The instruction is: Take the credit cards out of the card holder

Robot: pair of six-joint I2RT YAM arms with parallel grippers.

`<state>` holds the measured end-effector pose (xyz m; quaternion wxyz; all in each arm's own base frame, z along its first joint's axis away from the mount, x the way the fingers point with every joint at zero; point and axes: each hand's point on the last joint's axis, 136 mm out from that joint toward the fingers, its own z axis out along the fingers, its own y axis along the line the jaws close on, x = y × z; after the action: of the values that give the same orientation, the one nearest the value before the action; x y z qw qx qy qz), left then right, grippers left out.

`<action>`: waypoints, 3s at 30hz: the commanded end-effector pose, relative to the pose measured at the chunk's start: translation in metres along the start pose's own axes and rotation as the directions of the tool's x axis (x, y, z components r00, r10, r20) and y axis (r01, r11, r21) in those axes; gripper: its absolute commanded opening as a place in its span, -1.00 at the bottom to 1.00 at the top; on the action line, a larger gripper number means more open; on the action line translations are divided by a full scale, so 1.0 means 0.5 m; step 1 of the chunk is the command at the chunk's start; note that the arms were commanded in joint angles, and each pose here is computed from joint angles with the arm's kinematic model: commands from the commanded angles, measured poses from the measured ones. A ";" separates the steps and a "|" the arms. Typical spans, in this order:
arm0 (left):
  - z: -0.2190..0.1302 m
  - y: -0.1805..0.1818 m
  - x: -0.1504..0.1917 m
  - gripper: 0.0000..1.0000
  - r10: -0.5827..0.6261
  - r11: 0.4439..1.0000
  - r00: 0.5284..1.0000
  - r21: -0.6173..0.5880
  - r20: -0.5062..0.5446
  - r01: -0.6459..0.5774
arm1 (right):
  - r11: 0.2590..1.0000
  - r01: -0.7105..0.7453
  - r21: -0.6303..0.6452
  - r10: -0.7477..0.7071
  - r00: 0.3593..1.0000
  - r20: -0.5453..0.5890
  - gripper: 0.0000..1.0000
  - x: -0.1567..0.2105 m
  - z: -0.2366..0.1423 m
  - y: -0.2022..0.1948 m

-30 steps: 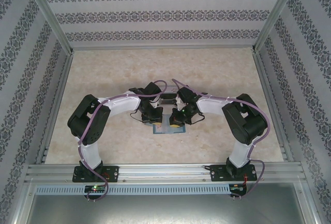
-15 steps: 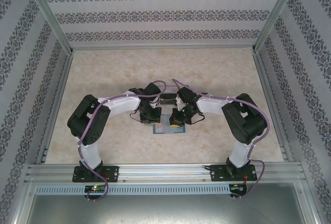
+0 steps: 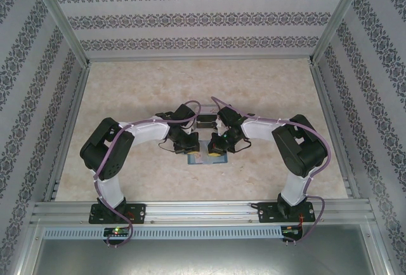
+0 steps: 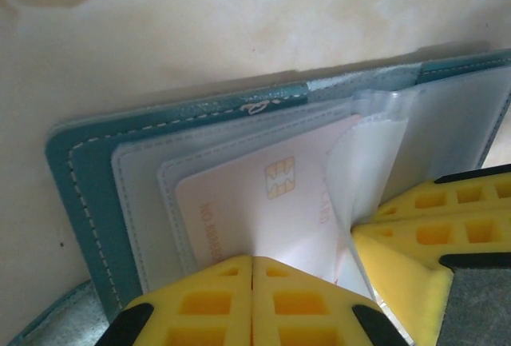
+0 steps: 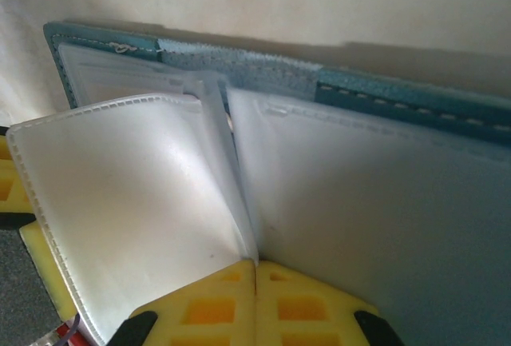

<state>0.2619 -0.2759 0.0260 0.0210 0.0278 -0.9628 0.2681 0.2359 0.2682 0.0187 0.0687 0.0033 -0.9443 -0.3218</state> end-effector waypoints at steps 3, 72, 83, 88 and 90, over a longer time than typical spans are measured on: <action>-0.017 -0.015 -0.005 -0.88 0.012 1.000 1.000 0.024 0.020 -0.012 | 0.997 -0.027 0.068 0.029 0.999 -0.031 -0.92 0.016 0.015 -0.046; 0.019 -0.130 -0.005 -0.88 0.147 0.985 0.989 0.094 -0.022 -0.144 | 0.998 -0.064 -0.005 0.064 0.993 0.100 -0.78 0.014 -0.069 -0.023; -0.036 -0.075 -0.022 -0.89 0.111 0.993 0.993 0.037 0.047 -0.113 | 0.999 -0.044 -0.012 0.045 0.995 0.092 -0.77 0.004 -0.057 0.005; -0.048 -0.038 -0.019 -0.89 0.088 0.996 0.995 0.005 0.052 -0.089 | 1.000 -0.027 -0.012 0.028 0.996 0.082 -0.77 0.001 -0.045 0.024; -0.049 -0.030 -0.015 -0.89 0.080 0.997 0.995 0.007 0.051 -0.081 | 1.000 -0.018 -0.015 0.019 0.997 0.080 -0.77 -0.003 -0.040 0.034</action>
<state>0.2771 -0.2896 0.0553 -0.0147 -0.0046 -0.9578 0.2872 0.2368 0.2589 0.0407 0.0317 -0.0213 -0.9468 -0.3196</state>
